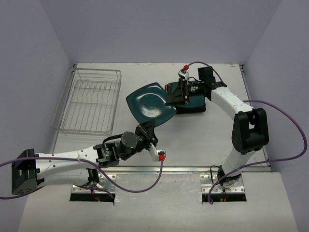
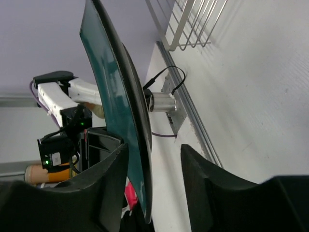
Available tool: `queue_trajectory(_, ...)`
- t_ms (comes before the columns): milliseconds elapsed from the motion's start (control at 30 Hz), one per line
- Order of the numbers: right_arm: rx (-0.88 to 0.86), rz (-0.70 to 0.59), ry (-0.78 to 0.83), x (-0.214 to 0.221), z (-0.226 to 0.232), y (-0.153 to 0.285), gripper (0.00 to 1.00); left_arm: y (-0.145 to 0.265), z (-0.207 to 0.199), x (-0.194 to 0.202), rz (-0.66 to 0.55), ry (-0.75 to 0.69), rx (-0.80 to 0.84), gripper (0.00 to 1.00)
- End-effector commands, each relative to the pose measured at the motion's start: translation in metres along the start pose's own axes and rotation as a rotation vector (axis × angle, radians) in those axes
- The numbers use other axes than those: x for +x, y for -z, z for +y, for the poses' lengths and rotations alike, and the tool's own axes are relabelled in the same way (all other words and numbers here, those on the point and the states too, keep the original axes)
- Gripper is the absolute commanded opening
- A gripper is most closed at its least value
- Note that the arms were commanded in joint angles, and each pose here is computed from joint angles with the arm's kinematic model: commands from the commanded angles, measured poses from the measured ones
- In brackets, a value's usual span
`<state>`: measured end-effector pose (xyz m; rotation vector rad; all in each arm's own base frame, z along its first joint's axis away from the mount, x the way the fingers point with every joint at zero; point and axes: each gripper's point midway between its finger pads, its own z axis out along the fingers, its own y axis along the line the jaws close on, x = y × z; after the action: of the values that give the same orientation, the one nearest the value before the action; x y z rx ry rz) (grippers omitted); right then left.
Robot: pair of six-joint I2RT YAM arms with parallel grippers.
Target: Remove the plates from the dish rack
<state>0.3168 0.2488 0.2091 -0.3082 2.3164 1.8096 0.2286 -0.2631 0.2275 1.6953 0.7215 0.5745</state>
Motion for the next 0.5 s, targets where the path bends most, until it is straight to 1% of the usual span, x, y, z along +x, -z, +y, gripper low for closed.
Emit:
queue_trajectory(0, -0.013, -0.01, 0.087, -0.011, 0.015, -0.004, 0.44, 0.011, 0.076, -0.001, 0.006, 0.066, -0.226, 0.0)
queue_trajectory(33, -0.011, -0.01, 0.09, -0.011, 0.015, -0.004, 0.32, 0.01, 0.076, -0.001, 0.009, 0.069, -0.224, 0.0)
queue_trajectory(67, -0.006, -0.012, 0.091, -0.011, 0.014, -0.004, 0.25, 0.01, 0.075, -0.001, 0.009, 0.068, -0.223, 0.0)
queue_trajectory(133, 0.003, -0.02, 0.102, -0.011, 0.015, -0.003, 0.06, 0.009, 0.075, -0.001, 0.013, 0.067, -0.221, 0.0)
queue_trajectory(167, 0.007, -0.025, 0.105, -0.012, 0.015, -0.002, 0.01, 0.009, 0.075, 0.0, 0.021, 0.068, -0.221, 0.0)
queue_trajectory(200, 0.012, -0.033, 0.105, -0.013, 0.014, 0.0, 0.0, 0.009, 0.076, 0.002, 0.03, 0.07, -0.222, 0.06)
queue_trajectory(233, 0.017, -0.043, 0.105, -0.015, 0.015, 0.003, 0.0, 0.009, 0.076, 0.003, 0.036, 0.073, -0.222, 0.2)
queue_trajectory(267, 0.023, -0.053, 0.104, -0.017, 0.014, 0.006, 0.0, 0.009, 0.076, 0.004, 0.047, 0.079, -0.222, 0.44)
queue_trajectory(300, 0.031, -0.067, 0.101, -0.019, 0.012, 0.011, 0.0, 0.01, 0.077, 0.006, 0.054, 0.084, -0.225, 0.57)
queue_trajectory(367, 0.053, -0.132, 0.076, -0.032, 0.003, 0.035, 0.0, 0.012, 0.078, 0.01, 0.072, 0.109, -0.226, 0.77)
queue_trajectory(400, 0.066, -0.165, 0.059, -0.037, -0.003, 0.048, 0.0, 0.014, 0.079, 0.013, 0.086, 0.127, -0.225, 0.84)
queue_trajectory(467, 0.085, -0.225, 0.06, -0.047, -0.012, 0.073, 0.0, 0.017, 0.085, 0.019, 0.106, 0.177, -0.227, 0.92)
